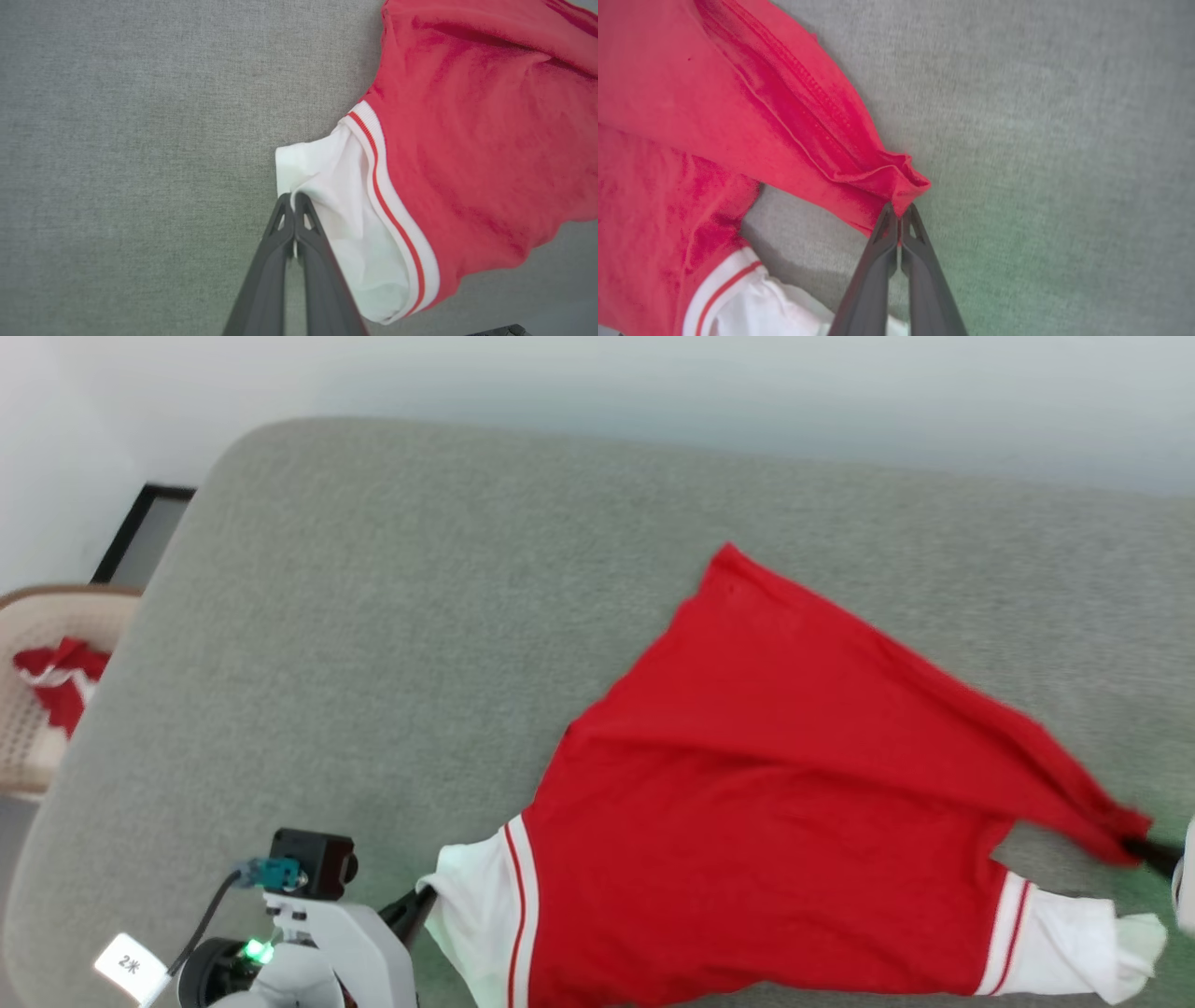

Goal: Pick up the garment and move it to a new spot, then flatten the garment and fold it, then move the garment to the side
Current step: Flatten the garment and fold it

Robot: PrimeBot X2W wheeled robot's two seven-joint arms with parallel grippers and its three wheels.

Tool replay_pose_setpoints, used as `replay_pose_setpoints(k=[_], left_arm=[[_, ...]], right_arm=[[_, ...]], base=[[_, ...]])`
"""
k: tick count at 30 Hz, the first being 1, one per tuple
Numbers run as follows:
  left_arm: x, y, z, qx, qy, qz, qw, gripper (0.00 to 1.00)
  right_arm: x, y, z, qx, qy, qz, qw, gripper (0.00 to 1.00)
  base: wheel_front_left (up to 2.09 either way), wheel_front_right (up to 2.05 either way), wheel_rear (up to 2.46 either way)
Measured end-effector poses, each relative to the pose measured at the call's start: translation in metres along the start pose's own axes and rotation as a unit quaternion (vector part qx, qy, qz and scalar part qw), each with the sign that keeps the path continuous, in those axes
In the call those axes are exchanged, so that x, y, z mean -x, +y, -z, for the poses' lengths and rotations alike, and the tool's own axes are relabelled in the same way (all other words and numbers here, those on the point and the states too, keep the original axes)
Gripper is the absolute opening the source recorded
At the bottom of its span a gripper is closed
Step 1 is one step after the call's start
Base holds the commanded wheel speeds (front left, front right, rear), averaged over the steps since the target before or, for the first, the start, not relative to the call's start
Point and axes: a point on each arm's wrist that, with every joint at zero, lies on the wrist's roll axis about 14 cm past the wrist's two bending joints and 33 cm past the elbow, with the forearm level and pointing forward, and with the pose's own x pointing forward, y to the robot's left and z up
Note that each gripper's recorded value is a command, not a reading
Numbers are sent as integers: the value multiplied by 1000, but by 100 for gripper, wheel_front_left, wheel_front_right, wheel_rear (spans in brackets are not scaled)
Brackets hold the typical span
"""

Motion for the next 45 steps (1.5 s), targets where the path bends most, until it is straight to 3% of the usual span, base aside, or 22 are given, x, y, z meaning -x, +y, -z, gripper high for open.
replay_pose_setpoints(k=[9,16,17,18,19,20,21,28,33,38,45], left_arm=[[1,-18,-8,-12,-11,25,1000,0],[0,-23,-10,-15,-11,34,999,0],[0,-24,-10,-15,-11,34,999,0],[0,-24,-10,-15,-11,34,999,0],[0,-24,-10,-15,-11,35,999,0],[0,-24,-10,-15,-11,35,999,0],[0,-24,-10,-15,-11,35,999,0],[2,-24,-10,-14,-14,34,999,0],[5,-24,-8,-11,-14,34,999,0],[9,-24,-6,-7,-17,33,999,0],[13,-26,-9,0,-31,35,999,0]], right_arm=[[29,-13,72,-70,8,21,997,0],[32,-15,90,-93,3,37,995,0],[32,-15,91,-91,4,40,995,11],[32,-15,91,-89,3,42,995,38],[32,-15,91,-88,3,42,995,50],[33,-15,90,-87,3,43,995,94],[33,-14,89,-84,2,44,995,100],[45,-14,80,-63,4,50,997,100],[63,-11,52,-38,-21,54,998,100],[77,11,5,10,-80,39,996,100],[71,62,-65,86,-169,-8,982,100]], base=[[0,0,0],[0,0,0],[0,0,0],[0,0,0],[0,0,0],[0,0,0],[0,0,0],[0,0,0],[0,0,0],[0,0,0],[0,0,0]])
